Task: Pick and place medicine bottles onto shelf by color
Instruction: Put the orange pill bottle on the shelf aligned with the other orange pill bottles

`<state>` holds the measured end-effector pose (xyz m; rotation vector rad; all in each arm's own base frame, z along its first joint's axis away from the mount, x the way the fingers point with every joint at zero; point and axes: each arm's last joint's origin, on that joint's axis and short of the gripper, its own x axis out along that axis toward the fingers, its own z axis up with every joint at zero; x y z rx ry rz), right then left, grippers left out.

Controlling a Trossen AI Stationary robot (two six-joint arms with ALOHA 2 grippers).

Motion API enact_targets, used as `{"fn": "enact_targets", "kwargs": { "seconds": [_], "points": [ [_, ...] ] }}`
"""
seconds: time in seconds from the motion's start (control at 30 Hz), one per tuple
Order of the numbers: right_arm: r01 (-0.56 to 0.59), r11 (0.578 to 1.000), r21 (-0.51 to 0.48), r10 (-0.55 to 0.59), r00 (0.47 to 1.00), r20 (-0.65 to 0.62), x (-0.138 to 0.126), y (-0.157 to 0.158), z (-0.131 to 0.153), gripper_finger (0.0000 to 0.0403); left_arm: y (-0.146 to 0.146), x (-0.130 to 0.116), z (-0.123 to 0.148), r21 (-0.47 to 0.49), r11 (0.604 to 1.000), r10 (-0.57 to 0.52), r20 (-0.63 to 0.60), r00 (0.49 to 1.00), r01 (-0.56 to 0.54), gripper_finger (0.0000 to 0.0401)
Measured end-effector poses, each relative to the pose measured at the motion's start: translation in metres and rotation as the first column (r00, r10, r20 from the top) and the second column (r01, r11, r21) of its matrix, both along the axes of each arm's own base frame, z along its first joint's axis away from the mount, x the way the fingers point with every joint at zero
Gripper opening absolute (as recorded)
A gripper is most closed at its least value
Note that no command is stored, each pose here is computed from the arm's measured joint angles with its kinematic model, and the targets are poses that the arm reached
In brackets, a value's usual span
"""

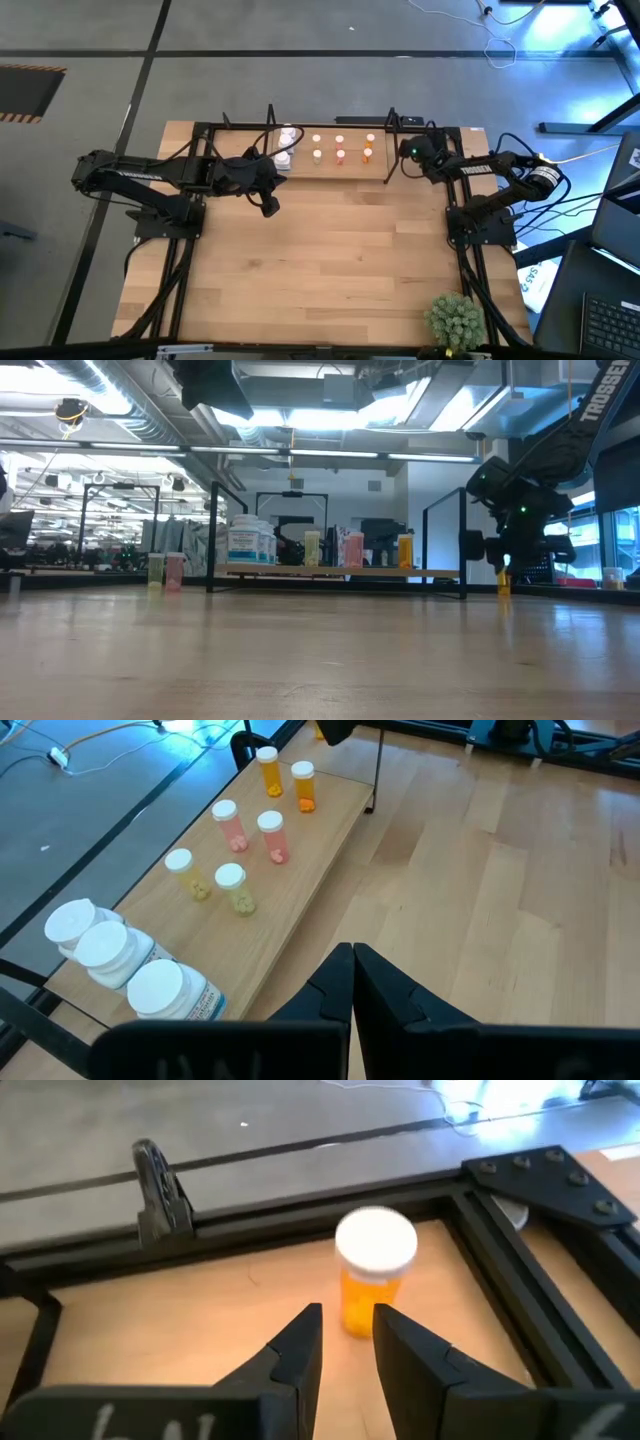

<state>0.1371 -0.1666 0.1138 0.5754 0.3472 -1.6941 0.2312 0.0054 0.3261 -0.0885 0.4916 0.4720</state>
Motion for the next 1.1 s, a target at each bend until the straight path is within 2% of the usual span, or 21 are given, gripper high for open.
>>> {"fn": "enact_targets", "kwargs": {
  "seconds": [0.43, 0.63, 0.8, 0.87, 1.0, 1.1],
  "points": [
    [-0.038, 0.994, 0.098, 0.041, 0.999, -0.036, -0.001, 0.015, -0.001, 0.0093, 0.0, 0.0, 0.0, 0.0, 1.0, 0.0, 0.0, 1.0, 0.0, 0.0],
    [-0.106, 0.986, 0.126, 0.11, 0.994, -0.02, -0.006, 0.029, 0.017, 0.0057, 0.0, 0.0, 0.0, 0.0, 1.0, 0.0, 0.0, 1.0, 0.0, 0.0],
    [-0.217, 0.971, 0.101, 0.216, 0.976, 0.019, -0.009, 0.036, 0.037, 0.0008, 0.0, 0.0, 0.0, 0.0, 1.0, 0.001, 0.0, 1.0, -0.001, 0.0],
    [-0.24, 0.967, 0.086, 0.239, 0.971, 0.029, -0.01, 0.037, 0.046, 0.0008, 0.0, 0.0, 0.0, 0.0, 1.0, 0.0, 0.0, 1.0, 0.0, 0.0],
    [-0.2, 0.98, 0.014, 0.2, 0.979, 0.04, -0.014, 0.034, 0.066, 0.0008, 0.0, 0.0, 0.0, 0.0, 1.0, 0.0, 0.0, 1.0, 0.0, 0.0],
    [-0.206, 0.979, 0.017, 0.205, 0.978, 0.045, -0.015, 0.03, 0.079, 0.0004, 0.0, 0.0, 0.0, 0.0, 1.0, 0.001, 0.0, 1.0, -0.001, 0.0]
  ]
}}
